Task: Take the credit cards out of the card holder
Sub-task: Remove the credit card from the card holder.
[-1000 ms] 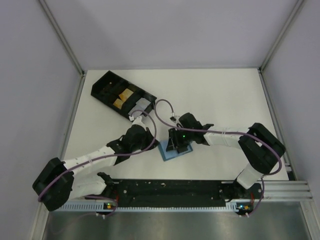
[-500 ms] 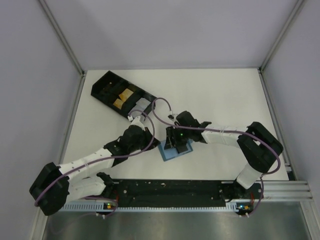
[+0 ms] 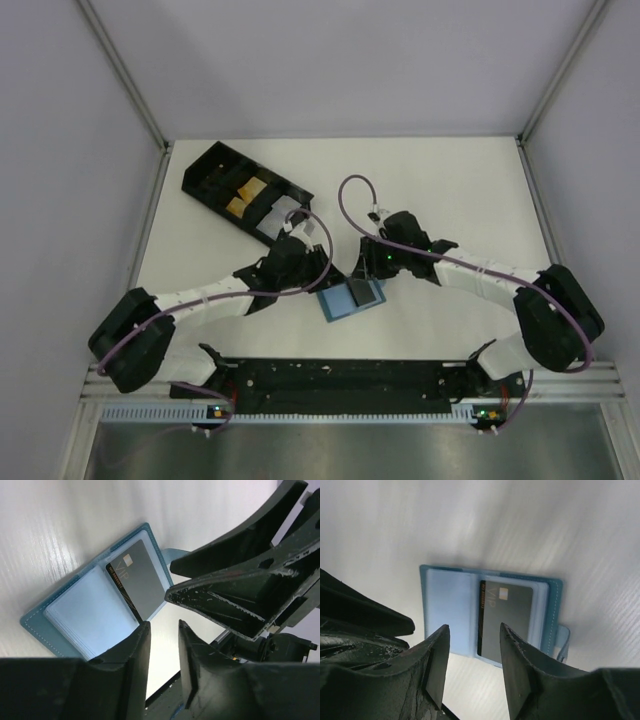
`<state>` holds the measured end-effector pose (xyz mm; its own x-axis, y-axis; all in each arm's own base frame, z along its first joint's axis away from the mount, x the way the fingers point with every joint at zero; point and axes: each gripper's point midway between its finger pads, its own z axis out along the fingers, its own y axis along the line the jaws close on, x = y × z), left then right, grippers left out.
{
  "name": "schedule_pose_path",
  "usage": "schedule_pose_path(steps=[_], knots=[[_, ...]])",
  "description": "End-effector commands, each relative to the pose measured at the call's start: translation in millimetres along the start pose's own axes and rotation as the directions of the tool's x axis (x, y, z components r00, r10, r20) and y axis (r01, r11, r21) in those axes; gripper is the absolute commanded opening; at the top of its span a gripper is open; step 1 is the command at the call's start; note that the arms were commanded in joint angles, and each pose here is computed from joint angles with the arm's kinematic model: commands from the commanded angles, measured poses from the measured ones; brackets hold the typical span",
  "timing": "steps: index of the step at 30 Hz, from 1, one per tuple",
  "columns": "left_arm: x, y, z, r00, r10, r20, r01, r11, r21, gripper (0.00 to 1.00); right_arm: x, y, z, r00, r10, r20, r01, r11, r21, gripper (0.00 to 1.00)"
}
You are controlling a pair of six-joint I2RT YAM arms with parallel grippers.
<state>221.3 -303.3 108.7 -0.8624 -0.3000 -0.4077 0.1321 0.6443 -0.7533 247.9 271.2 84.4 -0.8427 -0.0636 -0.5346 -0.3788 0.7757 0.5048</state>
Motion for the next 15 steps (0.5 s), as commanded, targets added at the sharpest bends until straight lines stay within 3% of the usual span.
schedule_pose_path(steps=[1,4,8,15], knots=[[-1.8,-9.6,15.3,1.0,-0.027,-0.005,0.027,0.999,0.042,0.39,7.3,-19.8,3.0,1.0,-0.002,0.004,0.001,0.998,0.063,0.43],[3.0,2.7,22.8,0.999,-0.038,-0.011,0.039,0.999,0.012,0.45,13.9,-30.0,4.9,1.0,0.007,-0.002,-0.007,0.996,0.092,0.41],[12.9,12.6,33.0,0.997,-0.054,-0.047,0.054,0.999,-0.001,0.45,22.7,-38.6,8.8,1.0,0.023,-0.021,-0.02,0.994,0.109,0.39],[22.8,26.4,43.7,0.994,-0.081,-0.073,0.08,0.997,-0.025,0.38,34.5,-48.0,15.8,0.998,0.039,-0.049,-0.033,0.992,0.121,0.27]])
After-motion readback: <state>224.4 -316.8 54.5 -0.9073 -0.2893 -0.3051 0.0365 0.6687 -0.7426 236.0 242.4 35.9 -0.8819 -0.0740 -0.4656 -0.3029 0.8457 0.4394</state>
